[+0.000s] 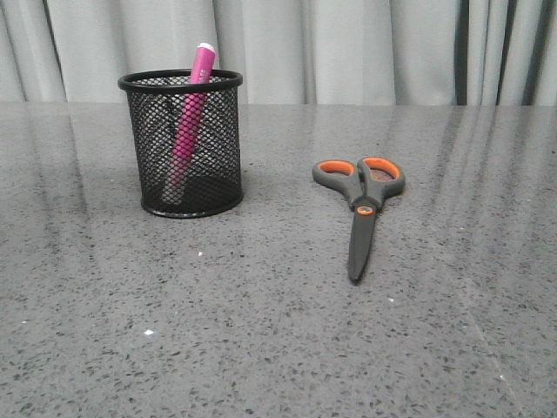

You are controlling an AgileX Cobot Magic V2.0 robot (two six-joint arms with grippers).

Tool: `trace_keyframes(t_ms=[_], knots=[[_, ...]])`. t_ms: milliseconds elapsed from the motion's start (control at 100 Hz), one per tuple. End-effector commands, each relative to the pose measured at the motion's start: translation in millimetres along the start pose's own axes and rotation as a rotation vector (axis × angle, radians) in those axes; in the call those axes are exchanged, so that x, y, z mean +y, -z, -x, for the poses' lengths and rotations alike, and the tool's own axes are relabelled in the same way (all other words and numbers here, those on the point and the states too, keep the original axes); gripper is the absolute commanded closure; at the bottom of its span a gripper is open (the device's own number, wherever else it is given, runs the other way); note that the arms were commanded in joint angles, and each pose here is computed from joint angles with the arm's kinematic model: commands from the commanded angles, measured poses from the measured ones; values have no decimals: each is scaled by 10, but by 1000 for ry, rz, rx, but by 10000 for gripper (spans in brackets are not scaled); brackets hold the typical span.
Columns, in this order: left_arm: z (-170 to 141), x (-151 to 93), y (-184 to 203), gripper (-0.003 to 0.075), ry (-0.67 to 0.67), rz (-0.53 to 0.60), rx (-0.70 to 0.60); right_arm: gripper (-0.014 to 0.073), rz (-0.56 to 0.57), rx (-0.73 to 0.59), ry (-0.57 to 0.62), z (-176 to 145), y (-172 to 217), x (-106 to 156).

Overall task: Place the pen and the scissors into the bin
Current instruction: 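Lower the highlighter into the mesh cup and open the left gripper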

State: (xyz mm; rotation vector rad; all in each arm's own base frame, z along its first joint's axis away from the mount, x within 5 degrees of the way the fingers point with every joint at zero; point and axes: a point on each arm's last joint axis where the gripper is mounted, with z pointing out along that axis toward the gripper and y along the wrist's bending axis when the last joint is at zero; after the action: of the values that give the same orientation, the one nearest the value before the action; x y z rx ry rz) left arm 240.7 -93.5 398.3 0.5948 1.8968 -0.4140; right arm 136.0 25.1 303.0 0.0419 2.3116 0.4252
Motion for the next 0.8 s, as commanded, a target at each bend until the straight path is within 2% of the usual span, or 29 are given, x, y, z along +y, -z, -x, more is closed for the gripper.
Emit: trace_keyframes(t_ms=[0, 290, 400, 610, 790], knots=[[124, 97, 230, 335, 37, 43, -55, 162, 13, -88, -2, 140, 53, 38], [33, 327, 456, 335, 87, 113, 3, 162, 49, -62, -38, 132, 35, 67], [26, 353, 529, 335, 127, 137, -38, 162, 61, -32, 38, 182, 49, 96], [-146, 354, 623, 335, 180, 221, -114, 162, 94, -1, 104, 421, 108, 200], [-320, 312, 707, 335, 224, 285, -185, 162, 171, 84, 193, 604, -40, 398]])
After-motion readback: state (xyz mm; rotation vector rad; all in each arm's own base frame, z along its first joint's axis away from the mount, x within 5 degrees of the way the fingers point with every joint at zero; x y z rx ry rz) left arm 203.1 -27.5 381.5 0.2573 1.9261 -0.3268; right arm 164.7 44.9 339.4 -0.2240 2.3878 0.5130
